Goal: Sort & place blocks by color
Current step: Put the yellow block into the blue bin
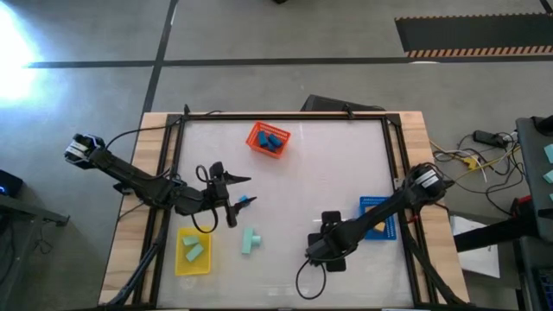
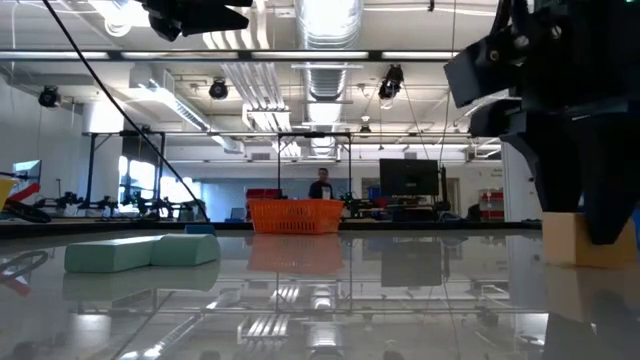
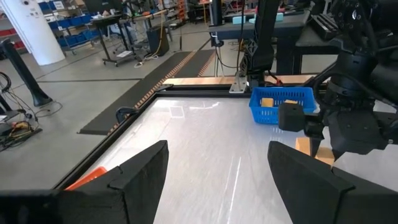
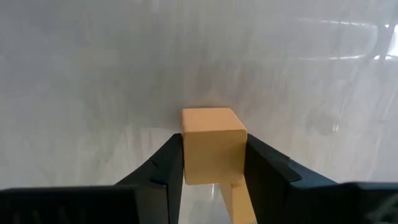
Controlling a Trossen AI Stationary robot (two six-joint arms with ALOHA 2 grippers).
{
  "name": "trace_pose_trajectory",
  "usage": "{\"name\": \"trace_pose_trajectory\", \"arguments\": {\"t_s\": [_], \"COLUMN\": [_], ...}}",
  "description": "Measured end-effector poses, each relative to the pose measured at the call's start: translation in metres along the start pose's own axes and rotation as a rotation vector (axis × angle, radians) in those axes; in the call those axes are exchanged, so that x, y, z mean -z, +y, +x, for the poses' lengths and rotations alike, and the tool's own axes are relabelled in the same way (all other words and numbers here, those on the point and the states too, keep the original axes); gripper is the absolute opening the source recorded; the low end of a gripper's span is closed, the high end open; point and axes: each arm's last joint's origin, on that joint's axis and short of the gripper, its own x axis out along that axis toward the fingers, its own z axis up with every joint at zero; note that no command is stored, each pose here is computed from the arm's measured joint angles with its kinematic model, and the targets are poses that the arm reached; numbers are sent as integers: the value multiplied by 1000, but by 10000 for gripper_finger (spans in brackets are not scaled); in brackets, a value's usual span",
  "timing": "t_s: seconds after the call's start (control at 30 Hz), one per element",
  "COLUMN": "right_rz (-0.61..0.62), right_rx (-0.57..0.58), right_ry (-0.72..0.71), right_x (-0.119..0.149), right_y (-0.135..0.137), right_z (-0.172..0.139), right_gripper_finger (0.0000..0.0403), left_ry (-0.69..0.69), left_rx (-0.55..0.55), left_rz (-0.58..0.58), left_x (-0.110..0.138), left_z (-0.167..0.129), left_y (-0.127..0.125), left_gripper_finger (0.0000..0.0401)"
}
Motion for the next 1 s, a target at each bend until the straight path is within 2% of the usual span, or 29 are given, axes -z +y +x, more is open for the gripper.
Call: {"name": "trace_pose_trajectory", "arguments": {"t_s": [0.3,0.63,0.83,1.0], "right_rz": [43,259,575,955], "right_rx": [-15,16,27,4], "right_ry": [-22,10,32,71], "right_x": [-8,32,76,118], "right_y": [0,-24,-50,-69], "right_z": [-37,-79,-94,-88], "right_gripper_finger": [119,119,119,119], "left_ry": [0,0,0,0], "left_rx": [0,0,0,0], "left_rz": [-1,0,-1,0], "left_x": [0,0,0,0], "left_z": [0,0,0,0], "left_y": [0,0,0,0], "left_gripper_finger": [260,260,260,260]}}
